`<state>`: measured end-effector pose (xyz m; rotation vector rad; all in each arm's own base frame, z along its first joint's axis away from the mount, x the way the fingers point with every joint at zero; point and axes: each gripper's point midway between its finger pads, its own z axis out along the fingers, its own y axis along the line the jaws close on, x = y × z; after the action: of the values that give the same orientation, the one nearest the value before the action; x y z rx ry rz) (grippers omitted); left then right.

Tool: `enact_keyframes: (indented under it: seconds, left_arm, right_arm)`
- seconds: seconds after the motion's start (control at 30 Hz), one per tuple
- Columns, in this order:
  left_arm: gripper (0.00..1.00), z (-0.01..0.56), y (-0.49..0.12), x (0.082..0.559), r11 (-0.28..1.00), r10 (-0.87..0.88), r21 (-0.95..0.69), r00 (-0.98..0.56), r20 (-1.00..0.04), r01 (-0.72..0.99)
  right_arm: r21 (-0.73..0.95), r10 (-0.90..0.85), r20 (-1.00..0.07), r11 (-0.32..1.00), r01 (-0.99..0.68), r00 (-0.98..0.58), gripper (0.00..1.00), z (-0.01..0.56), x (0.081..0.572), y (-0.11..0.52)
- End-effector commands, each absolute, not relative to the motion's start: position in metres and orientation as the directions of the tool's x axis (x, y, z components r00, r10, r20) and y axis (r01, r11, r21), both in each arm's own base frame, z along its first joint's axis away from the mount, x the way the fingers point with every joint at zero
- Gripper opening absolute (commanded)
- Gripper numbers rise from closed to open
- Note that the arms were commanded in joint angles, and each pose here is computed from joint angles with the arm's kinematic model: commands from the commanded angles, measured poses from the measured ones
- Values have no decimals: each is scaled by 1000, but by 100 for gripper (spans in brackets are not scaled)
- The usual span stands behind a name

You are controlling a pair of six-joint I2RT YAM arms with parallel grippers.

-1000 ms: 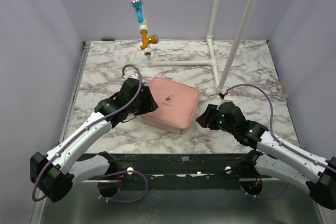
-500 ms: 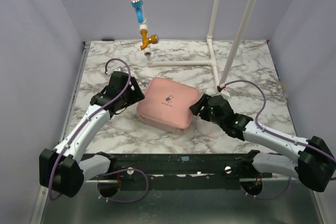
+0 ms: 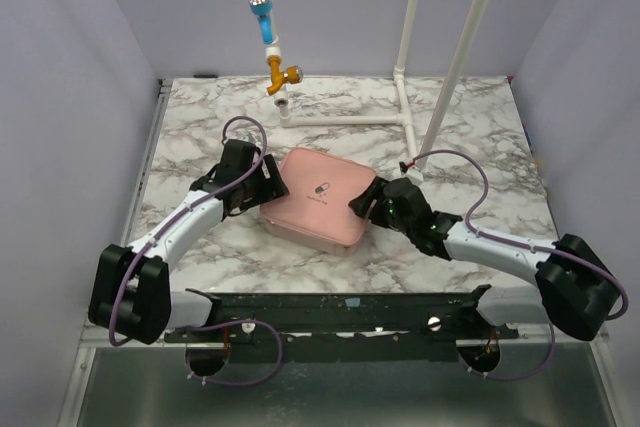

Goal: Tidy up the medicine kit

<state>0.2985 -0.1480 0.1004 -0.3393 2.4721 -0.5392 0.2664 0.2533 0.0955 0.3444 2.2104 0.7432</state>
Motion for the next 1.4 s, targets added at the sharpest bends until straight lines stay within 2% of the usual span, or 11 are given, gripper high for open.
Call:
enact_keyframes:
  seconds: [0.0,0.27,0.53,0.77,0.97,1.17,1.37]
  left_arm:
    - [75,90,-157,286,872,-317,-484,-832,-455,-68]
    - [72,83,-152,251,857,-326,-509,-850,-413,-82]
    - [71,80,-139,208,844,-360,-523,-845,-395,-115]
    - [71,118,-131,191,824,-388,-561,-799,-460,-77]
    - [74,159,-108,183,858,-394,-507,-737,-549,-81]
    - [74,179,-106,171,860,-373,-508,-736,-565,-46]
    - [74,184,-128,163,806,-350,-590,-768,-536,45]
  right_arm:
    - [655,422,-554,753,-63,-718,64,96,258,273]
    - [693,369,-507,712,-114,-779,61,90,235,281]
    - [682,315,-517,713,-161,-796,60,92,216,283]
    - [540,208,-652,802,-255,-729,64,129,225,264]
    - [400,97,-732,863,-310,-674,70,155,221,235]
    - [361,2,-725,853,-377,-689,71,159,198,221]
    - [432,-31,-650,807,-403,-759,72,142,167,224]
